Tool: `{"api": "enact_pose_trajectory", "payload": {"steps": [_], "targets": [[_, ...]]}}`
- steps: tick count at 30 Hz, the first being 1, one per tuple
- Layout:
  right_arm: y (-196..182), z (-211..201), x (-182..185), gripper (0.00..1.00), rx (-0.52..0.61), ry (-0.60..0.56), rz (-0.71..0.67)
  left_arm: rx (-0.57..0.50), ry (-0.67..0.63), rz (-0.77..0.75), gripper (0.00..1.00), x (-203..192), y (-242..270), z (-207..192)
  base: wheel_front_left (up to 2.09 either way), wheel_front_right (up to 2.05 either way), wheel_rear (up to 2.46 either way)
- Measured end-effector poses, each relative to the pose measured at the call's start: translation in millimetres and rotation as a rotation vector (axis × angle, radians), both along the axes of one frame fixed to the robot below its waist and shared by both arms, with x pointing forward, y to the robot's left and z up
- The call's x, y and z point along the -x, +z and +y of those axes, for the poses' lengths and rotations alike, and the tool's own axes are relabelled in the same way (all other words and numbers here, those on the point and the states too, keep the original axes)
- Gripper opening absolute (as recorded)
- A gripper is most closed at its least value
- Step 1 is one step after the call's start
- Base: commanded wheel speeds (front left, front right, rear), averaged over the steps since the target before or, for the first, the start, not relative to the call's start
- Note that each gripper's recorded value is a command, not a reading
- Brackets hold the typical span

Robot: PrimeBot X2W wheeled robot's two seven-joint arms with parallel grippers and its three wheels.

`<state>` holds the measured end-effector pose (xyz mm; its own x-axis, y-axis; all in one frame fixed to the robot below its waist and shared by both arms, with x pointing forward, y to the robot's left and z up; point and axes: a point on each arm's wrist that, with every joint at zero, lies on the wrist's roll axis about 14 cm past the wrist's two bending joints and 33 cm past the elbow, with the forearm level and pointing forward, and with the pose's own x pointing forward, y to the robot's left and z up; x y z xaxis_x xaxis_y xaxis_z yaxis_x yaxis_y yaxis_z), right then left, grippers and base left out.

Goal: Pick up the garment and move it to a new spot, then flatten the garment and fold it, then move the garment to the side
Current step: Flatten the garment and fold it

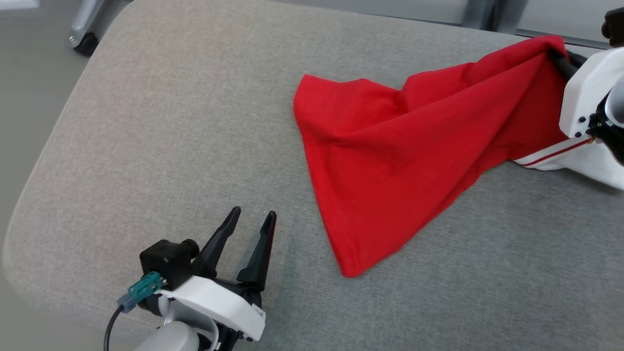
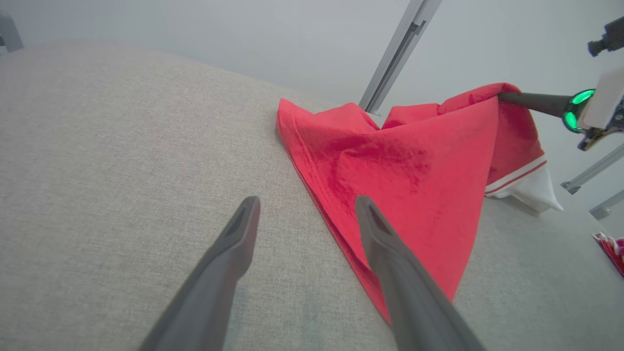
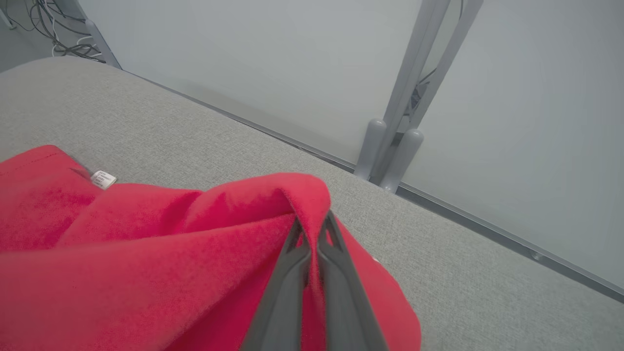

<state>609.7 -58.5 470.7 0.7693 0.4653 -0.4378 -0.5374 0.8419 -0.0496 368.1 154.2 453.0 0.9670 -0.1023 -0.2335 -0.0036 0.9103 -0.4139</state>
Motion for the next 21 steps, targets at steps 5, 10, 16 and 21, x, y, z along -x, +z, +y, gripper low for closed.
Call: {"api": "enact_pose_trajectory", "payload": {"steps": [5, 10, 16, 21], "targets": [[4, 8, -22, 0.45, 0.105, 0.053, -0.152, -0.006, -0.001, -0.012, 1.00, -5, 1, -1, 0.00, 0.00, 0.00], [-4, 16, -21, 1.00, 0.120, 0.076, -0.187, -0.014, -0.006, -0.007, 1.00, -6, -1, -2, 0.00, 0.00, 0.00], [0, -2, -11, 1.00, 0.048, 0.024, -0.203, -0.014, -0.043, -0.006, 1.00, -9, -3, -12, 0.00, 0.00, 0.00], [4, -32, 10, 1.00, -0.035, -0.033, -0.204, -0.009, -0.082, -0.010, 1.00, -8, -1, -23, 0.00, 0.00, 0.00]]}}
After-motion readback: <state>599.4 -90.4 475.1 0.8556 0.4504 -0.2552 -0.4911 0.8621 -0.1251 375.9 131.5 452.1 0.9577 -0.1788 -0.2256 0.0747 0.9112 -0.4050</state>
